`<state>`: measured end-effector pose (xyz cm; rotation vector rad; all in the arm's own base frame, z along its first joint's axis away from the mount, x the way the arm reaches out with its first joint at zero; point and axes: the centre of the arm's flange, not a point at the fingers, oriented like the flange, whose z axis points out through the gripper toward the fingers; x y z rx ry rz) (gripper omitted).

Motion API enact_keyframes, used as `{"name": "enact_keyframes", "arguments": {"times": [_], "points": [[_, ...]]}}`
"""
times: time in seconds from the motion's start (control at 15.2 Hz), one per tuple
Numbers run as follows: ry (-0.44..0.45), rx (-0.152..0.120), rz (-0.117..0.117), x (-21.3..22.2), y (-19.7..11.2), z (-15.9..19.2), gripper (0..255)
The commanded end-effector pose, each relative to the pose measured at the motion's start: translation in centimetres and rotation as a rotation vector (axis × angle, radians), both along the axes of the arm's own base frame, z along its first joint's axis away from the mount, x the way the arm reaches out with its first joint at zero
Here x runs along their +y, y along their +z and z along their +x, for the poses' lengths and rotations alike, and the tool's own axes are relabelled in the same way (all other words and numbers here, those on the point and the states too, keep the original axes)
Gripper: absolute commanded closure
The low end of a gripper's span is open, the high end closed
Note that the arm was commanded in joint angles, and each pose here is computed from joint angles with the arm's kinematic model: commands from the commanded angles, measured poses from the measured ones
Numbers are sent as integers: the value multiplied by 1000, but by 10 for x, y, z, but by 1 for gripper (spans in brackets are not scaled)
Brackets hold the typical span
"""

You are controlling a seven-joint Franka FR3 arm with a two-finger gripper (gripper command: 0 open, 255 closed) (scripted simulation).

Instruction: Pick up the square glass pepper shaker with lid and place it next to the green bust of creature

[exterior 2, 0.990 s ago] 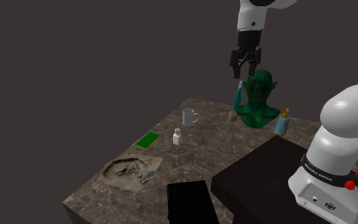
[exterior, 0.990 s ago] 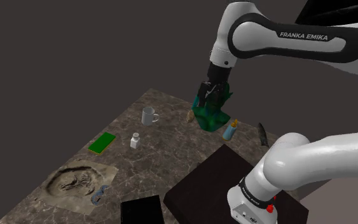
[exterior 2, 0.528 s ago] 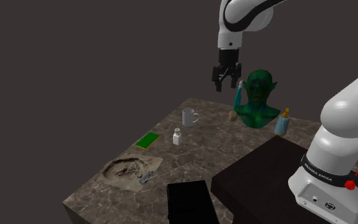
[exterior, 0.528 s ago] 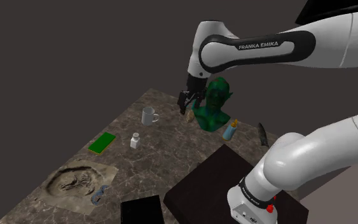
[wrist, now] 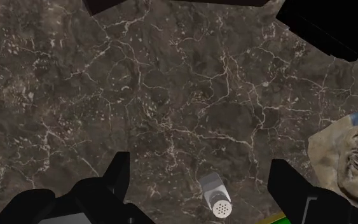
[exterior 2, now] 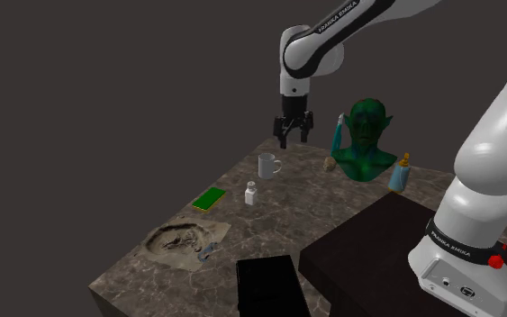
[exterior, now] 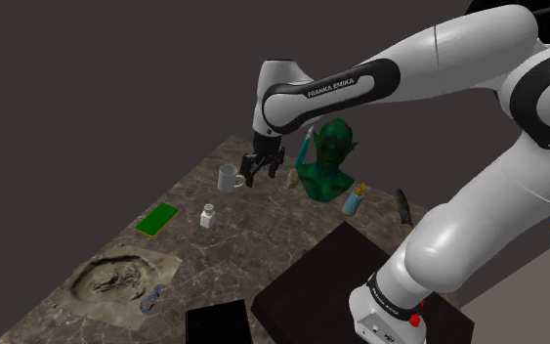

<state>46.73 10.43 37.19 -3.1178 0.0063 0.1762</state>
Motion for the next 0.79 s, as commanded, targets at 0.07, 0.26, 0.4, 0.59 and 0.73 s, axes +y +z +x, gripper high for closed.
{"name": "enact_keyframes", "arguments": {"times": [0.07,0.26,0.4,0.59,0.73], "points": [[2,4,-2,12,-28,24,0],[5,10,-4,25,-57,49,0],[6,13,-5,33,-76,66,0],[8,19,-7,46,-106,91,0],[10,22,-9,55,-125,107,0]]}}
